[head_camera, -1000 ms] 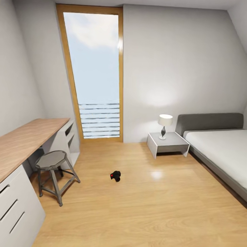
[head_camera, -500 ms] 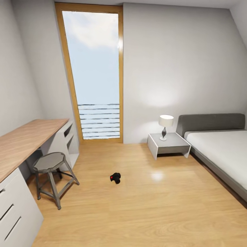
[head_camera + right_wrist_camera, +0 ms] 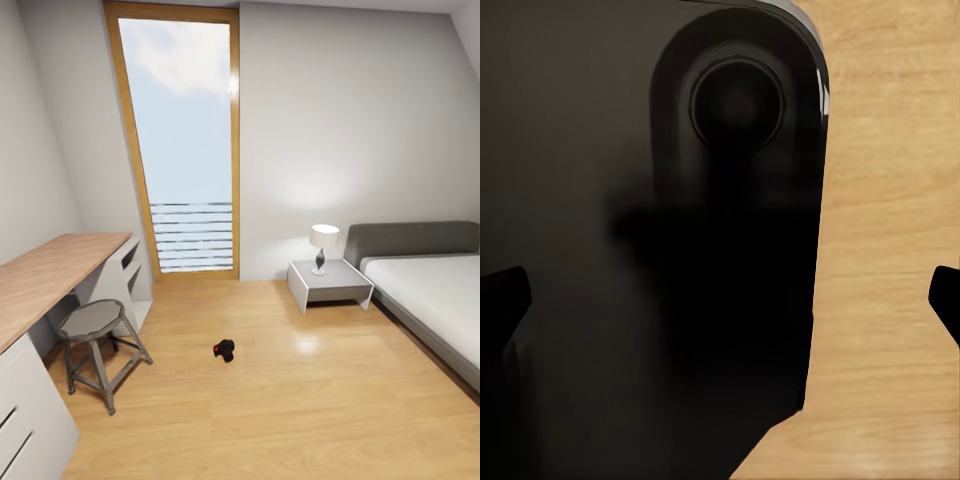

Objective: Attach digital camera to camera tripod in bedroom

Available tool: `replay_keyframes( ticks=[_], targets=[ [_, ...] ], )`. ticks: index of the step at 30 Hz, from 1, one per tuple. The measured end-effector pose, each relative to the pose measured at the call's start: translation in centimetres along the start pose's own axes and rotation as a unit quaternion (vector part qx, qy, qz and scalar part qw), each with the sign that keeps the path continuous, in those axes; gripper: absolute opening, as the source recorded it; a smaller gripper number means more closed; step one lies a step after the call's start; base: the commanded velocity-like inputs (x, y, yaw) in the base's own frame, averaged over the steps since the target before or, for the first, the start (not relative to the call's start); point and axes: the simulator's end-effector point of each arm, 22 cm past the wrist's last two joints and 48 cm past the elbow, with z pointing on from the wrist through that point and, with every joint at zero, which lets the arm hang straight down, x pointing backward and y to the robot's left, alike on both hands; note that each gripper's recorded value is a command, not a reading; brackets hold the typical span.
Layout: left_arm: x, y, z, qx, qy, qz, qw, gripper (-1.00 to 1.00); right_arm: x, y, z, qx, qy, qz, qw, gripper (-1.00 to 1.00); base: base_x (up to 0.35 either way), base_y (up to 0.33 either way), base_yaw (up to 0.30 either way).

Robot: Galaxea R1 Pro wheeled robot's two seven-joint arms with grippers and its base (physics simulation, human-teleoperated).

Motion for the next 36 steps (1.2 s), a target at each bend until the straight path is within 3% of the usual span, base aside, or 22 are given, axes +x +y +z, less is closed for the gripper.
replay_keyframes(
  ticks=[36],
  targets=[
    [0.02,0.0,0.0,0.0,0.0,0.0,1.0,1.0,-0.16,-0.15,0.0,0.001,-0.004,-0.001,1.0,1.0,0.139,0.0,-0.002]
  ],
)
